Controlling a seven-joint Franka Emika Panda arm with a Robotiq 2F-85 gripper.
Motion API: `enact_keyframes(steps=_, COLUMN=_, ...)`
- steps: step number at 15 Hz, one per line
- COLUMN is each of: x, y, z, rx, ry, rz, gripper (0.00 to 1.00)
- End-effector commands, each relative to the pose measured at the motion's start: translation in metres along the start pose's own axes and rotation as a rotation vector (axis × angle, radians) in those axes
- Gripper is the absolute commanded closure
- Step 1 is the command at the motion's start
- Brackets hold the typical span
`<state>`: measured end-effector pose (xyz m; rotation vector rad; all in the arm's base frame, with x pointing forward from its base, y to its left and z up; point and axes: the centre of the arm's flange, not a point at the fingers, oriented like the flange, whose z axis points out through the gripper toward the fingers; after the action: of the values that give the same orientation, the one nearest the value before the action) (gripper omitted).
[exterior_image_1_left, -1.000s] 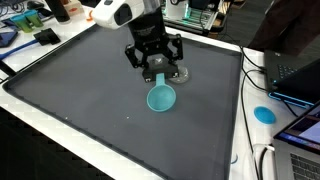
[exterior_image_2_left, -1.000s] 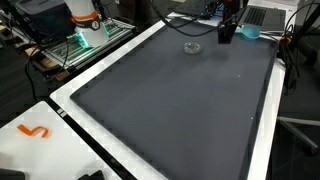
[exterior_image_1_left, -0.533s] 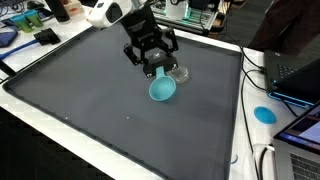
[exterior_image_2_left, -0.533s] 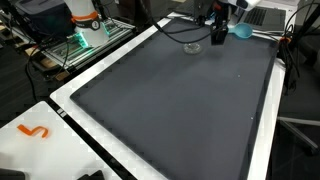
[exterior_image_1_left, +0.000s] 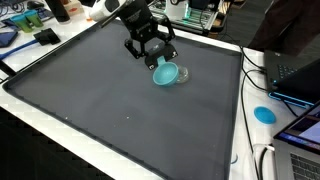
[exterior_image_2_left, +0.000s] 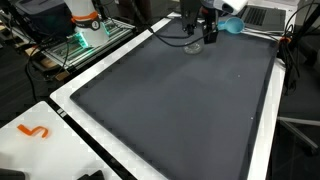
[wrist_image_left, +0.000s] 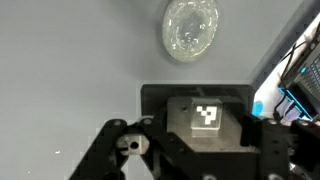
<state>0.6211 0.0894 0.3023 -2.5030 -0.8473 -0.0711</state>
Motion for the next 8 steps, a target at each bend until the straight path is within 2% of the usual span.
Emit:
enact_keyframes(steps=1, x=-0.032, y=-0.009, z=-0.004, rx=0.031, ry=0.042, rz=-0.052, gripper=0.69)
enact_keyframes(steps=8, x=-0.060, y=-0.009, z=0.002, rx=0.069, ry=0.075, rz=-0.143, gripper=0.69)
